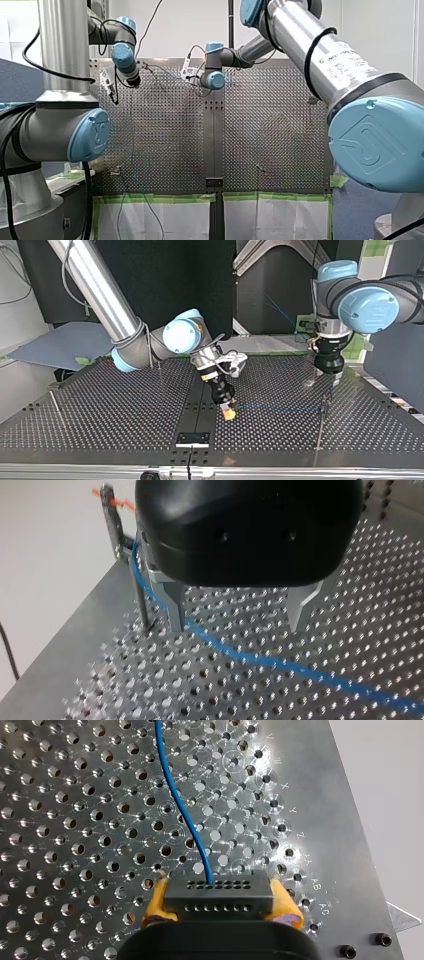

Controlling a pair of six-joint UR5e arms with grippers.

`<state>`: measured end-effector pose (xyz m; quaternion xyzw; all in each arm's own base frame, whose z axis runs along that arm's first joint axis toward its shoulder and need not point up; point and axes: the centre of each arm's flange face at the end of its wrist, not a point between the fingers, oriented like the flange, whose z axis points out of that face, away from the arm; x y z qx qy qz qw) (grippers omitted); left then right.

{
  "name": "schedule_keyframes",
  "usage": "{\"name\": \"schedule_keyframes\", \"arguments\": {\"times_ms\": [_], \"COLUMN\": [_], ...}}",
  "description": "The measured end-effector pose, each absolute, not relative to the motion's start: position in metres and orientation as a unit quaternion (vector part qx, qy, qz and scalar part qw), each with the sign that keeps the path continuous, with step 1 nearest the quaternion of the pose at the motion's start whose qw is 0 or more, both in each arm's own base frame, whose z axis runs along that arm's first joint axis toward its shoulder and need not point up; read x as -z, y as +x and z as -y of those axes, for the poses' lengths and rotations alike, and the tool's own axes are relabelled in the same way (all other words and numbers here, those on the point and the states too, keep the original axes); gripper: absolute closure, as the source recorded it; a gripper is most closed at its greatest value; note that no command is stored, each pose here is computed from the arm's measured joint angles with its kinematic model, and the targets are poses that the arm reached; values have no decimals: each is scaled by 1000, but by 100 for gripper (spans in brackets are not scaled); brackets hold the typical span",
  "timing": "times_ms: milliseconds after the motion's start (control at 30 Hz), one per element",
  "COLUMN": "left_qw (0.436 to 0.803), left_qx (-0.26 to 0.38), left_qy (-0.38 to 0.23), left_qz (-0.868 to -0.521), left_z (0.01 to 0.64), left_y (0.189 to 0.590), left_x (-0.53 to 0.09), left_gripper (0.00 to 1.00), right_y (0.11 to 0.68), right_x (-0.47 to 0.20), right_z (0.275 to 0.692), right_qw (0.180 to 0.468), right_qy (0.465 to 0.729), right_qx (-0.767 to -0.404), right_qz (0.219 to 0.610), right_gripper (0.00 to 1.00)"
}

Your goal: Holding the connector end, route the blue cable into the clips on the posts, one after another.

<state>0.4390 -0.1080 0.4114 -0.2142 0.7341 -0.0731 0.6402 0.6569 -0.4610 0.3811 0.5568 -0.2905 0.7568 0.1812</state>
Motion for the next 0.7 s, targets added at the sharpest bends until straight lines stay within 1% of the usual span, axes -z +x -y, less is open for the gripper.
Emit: {"name": "schedule_keyframes", "arguments": {"times_ms": [433, 533, 700], "left_qw": [619, 624, 647], "left_qx": [77, 75, 70], "left_qy": [-184, -174, -154], "left_qz": [-759, -758, -743], "left_z": [132, 134, 135], "left_y": [395, 388, 379], "left_x": [-433, -440, -456], "left_gripper": [0, 0, 0], "right_y": [657, 657, 656], "right_x": [-381, -381, -380], "right_z": [461, 461, 461], "right_qw": [181, 181, 181], "right_qy": [557, 558, 559], "right_qx": [-757, -756, -755], "right_qz": [291, 291, 292], "right_gripper": [100, 100, 100]}}
